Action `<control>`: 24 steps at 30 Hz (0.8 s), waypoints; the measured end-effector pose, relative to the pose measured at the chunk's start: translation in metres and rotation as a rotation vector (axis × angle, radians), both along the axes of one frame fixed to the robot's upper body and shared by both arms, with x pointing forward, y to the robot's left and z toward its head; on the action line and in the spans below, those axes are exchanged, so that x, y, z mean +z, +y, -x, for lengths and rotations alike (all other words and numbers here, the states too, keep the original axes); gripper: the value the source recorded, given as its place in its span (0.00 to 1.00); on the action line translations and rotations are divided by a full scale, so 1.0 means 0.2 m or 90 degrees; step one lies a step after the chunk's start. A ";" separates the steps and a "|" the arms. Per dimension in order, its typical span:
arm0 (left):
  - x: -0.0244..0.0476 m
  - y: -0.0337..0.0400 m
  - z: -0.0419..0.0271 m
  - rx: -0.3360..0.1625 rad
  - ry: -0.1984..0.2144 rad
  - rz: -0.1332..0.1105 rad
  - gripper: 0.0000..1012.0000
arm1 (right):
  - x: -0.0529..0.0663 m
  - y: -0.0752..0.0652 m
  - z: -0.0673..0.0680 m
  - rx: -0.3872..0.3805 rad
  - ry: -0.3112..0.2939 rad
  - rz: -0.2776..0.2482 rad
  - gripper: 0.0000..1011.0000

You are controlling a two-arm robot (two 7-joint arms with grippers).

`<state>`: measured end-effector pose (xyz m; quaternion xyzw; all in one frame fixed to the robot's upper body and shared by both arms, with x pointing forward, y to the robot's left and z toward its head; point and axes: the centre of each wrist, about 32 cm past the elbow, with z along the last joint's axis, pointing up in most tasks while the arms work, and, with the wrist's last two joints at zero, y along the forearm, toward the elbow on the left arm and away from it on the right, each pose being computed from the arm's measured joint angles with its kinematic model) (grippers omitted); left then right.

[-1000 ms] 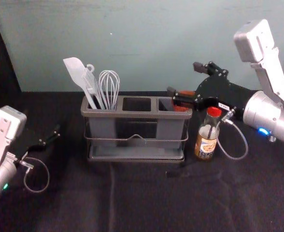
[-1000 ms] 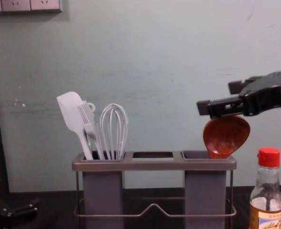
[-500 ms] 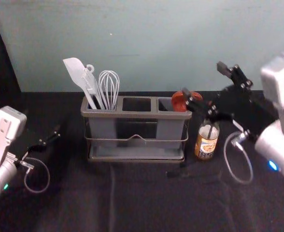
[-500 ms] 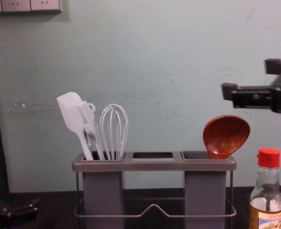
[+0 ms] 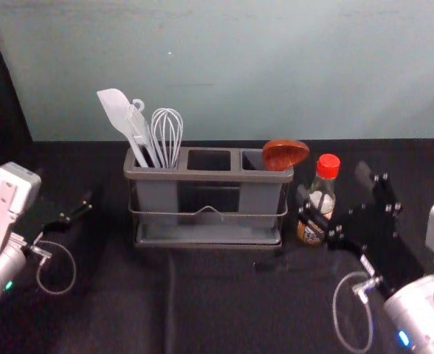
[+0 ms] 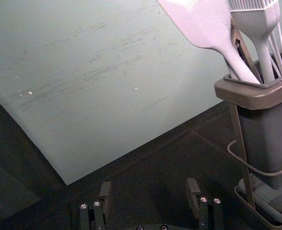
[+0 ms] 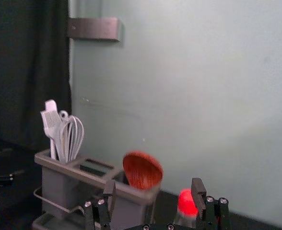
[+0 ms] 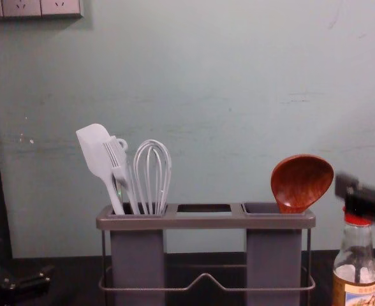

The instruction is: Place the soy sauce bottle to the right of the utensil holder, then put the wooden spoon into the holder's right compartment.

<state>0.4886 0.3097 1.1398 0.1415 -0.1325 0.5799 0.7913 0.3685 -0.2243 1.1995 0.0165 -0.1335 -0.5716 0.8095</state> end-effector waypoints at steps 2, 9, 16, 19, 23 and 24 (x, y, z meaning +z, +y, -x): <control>0.000 0.000 0.000 0.000 0.000 0.000 1.00 | -0.03 0.01 0.02 -0.009 0.012 -0.015 0.99; 0.000 0.000 0.000 0.000 0.000 0.000 1.00 | -0.15 0.06 0.07 -0.039 0.079 -0.088 0.99; 0.000 0.000 0.000 0.000 0.000 0.000 1.00 | -0.19 0.07 0.08 -0.058 0.132 -0.120 0.99; 0.000 0.000 0.000 0.000 0.000 0.000 1.00 | -0.20 0.07 0.08 -0.064 0.146 -0.128 0.99; 0.000 0.000 0.000 0.000 0.000 0.000 1.00 | -0.21 0.06 0.07 -0.070 0.159 -0.135 0.99; 0.000 0.000 0.000 0.000 0.000 0.000 1.00 | -0.21 0.06 0.07 -0.070 0.161 -0.137 0.99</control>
